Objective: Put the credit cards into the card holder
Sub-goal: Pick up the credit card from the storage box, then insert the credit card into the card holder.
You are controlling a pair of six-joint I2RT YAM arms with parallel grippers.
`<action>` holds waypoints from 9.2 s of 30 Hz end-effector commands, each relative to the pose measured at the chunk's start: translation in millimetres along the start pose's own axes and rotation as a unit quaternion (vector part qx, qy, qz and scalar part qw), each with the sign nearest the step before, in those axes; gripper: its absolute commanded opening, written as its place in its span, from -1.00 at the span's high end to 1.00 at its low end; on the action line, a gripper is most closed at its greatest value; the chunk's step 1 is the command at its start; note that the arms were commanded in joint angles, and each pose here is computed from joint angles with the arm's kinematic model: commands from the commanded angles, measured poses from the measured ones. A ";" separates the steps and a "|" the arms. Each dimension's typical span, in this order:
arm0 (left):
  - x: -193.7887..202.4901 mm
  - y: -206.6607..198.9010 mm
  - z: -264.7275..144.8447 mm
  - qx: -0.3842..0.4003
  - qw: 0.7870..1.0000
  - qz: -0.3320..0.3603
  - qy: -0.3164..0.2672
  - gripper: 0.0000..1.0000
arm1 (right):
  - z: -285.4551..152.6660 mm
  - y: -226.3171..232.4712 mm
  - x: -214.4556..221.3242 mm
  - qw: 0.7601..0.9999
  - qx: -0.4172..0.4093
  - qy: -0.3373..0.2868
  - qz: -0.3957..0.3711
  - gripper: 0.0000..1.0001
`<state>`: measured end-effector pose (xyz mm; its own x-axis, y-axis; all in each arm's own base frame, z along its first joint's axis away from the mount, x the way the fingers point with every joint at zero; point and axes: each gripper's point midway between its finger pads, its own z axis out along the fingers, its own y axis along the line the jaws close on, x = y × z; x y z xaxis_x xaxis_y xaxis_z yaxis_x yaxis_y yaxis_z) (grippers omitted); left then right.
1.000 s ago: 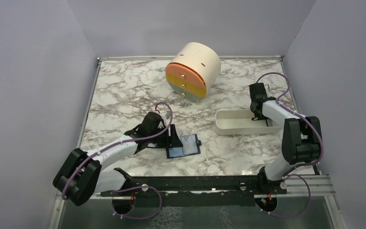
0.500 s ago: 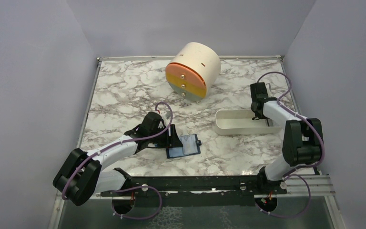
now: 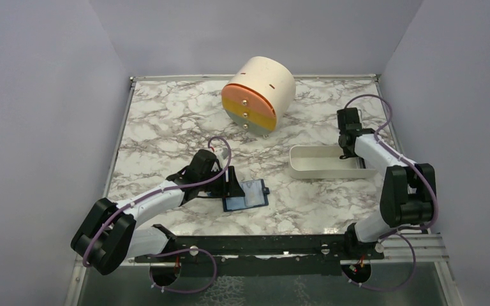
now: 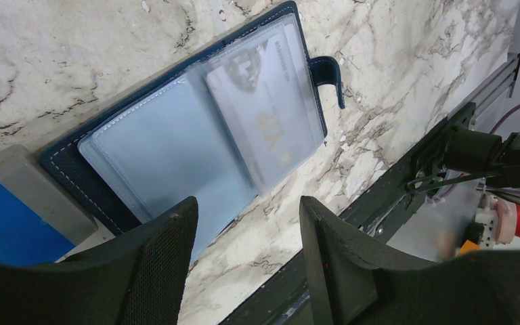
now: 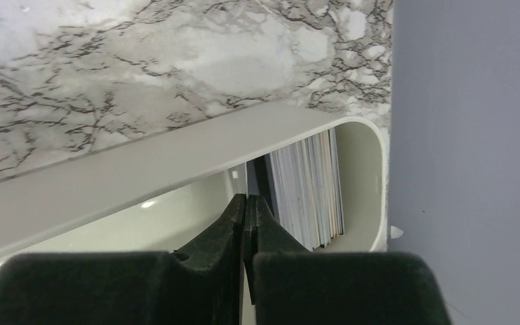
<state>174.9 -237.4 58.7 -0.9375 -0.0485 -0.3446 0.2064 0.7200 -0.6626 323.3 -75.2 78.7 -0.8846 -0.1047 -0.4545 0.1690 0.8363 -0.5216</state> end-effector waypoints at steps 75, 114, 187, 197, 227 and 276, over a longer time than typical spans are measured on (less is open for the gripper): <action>13.7 49.2 10.8 -0.082 0.996 -0.022 -0.020 1.00 | -296.7 267.5 27.5 0.744 -0.659 -0.039 0.106 0.98; 16.0 51.7 8.1 -0.086 0.996 -0.021 -0.022 1.00 | -234.0 307.5 69.8 0.790 -0.607 0.001 0.082 0.98; 9.0 55.3 4.5 -0.113 0.993 -0.025 -0.029 0.71 | -257.0 304.9 51.6 0.758 -0.636 -0.077 0.127 0.98; 9.6 55.5 4.7 -0.113 0.993 -0.023 -0.028 0.75 | -247.4 314.6 49.2 0.766 -0.626 -0.088 0.114 0.98; 11.9 52.1 4.6 -0.102 0.994 -0.017 -0.021 0.79 | -230.1 316.4 47.6 0.787 -0.598 -0.101 0.110 0.98; 12.4 59.5 5.6 -0.119 0.993 -0.014 -0.020 0.80 | -205.9 324.3 64.6 0.781 -0.618 -0.035 0.088 0.98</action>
<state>184.2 -205.7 20.5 -0.9198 -0.1146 -0.3753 0.1114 0.8408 -0.5298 233.0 300.4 37.6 -0.8476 0.1193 -0.5170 -0.2945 0.7047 0.6454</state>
